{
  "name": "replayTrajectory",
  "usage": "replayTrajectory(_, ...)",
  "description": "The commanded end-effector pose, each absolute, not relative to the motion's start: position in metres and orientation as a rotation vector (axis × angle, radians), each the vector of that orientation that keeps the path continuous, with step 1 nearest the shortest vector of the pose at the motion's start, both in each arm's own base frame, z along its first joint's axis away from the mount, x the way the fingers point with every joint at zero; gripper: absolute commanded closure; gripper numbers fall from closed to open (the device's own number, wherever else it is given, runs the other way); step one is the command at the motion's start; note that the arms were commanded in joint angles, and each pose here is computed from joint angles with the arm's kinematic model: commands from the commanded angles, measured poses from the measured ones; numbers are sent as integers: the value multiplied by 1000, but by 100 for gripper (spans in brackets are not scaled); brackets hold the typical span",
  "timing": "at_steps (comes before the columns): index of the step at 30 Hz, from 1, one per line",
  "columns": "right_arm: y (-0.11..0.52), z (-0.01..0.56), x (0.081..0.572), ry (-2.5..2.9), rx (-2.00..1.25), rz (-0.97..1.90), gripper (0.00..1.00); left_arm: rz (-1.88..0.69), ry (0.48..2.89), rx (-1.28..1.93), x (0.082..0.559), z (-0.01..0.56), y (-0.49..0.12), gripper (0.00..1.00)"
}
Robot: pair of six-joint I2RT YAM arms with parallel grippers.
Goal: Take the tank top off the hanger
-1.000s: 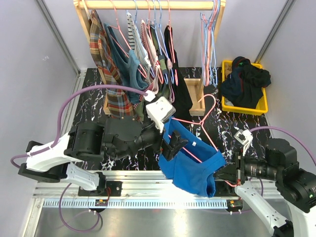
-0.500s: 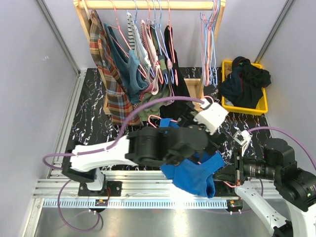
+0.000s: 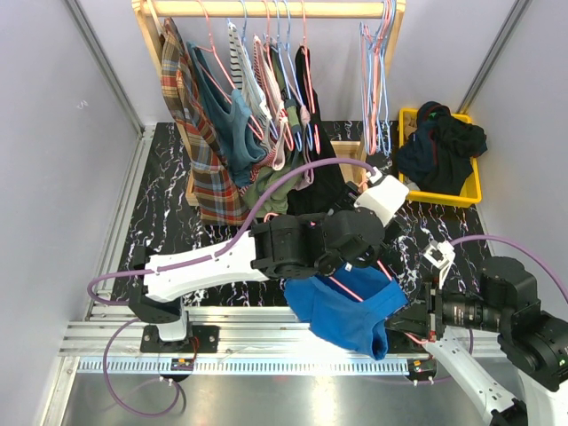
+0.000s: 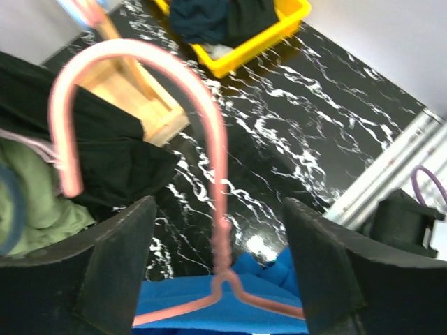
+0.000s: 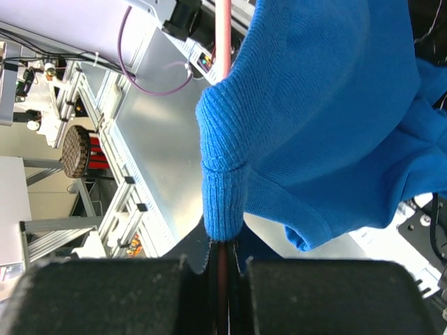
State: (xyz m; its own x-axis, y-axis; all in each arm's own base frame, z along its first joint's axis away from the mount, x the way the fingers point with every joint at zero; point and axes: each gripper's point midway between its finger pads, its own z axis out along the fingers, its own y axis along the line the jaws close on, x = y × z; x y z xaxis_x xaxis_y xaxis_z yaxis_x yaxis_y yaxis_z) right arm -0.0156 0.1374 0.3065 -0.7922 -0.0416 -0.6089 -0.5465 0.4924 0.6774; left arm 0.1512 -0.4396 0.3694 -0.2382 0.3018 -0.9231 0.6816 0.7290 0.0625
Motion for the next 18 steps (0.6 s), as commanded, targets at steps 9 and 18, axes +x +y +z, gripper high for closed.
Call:
replayTrajectory(9,133,304,-26,2196,-450,1275,100,-636,1893,845,120,359,-455,87)
replayTrajectory(18,123,295,-12,2210,-325,1162,96,-529,1918,827,130,346,-452,100)
